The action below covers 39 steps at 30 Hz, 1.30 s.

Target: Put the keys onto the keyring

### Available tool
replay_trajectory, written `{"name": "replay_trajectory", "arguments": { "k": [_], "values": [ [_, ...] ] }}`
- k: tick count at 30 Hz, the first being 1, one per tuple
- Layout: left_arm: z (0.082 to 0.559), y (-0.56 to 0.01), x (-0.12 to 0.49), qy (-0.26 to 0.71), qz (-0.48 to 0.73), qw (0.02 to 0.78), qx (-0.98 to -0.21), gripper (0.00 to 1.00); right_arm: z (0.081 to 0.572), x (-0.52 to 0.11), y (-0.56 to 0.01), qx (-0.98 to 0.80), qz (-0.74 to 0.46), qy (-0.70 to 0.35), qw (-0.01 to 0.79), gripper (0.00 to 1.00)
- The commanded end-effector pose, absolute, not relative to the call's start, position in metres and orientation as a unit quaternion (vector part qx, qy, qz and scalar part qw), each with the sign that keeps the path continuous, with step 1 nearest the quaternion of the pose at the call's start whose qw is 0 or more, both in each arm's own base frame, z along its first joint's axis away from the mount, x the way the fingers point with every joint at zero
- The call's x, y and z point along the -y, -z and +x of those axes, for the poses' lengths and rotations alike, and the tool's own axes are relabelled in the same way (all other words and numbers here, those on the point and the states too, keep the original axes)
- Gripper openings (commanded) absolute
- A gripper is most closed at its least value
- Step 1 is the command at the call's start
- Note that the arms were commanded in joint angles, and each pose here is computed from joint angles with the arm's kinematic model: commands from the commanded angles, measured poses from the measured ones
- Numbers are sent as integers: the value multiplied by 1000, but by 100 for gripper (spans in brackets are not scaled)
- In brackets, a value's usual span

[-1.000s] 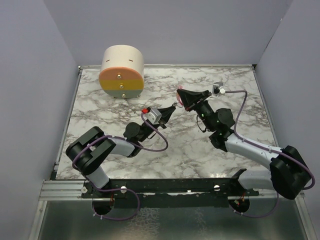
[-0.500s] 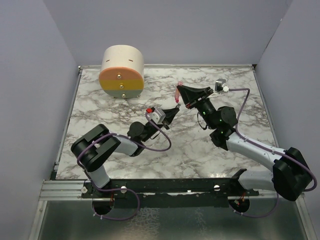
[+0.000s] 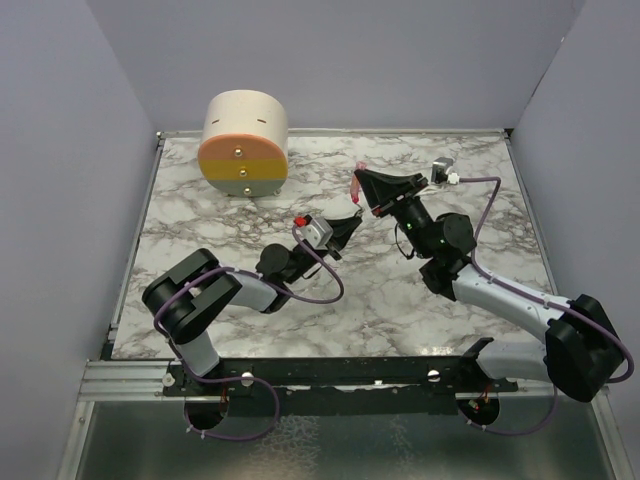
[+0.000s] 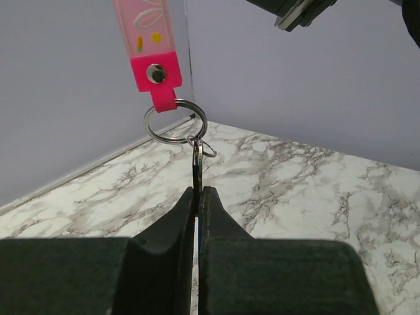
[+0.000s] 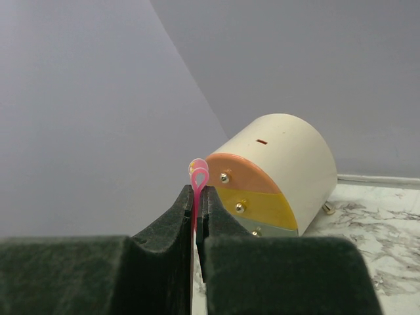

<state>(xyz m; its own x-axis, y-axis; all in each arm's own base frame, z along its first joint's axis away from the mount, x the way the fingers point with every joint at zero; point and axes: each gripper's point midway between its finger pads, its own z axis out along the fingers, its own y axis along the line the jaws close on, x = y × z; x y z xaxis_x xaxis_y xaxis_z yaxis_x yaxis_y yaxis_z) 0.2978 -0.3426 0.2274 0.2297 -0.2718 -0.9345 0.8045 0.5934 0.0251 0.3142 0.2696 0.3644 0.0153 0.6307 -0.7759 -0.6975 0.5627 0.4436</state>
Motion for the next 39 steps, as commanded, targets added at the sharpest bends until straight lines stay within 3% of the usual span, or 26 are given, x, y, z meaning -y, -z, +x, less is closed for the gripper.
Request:
{"name": "replay_trajectory", "arguments": {
  "k": [1, 21, 39],
  "values": [
    [277, -291, 341, 403, 244, 784, -404, 0, 311, -272, -384, -495, -37, -481, 723, 1],
    [293, -255, 341, 378, 220, 777, -453, 0, 292, -254, -408, -473, -43, -472, 743, 1],
    [289, -288, 331, 367, 212, 798, -429, 0, 304, -260, -377, -511, -40, -458, 726, 1]
  ]
}}
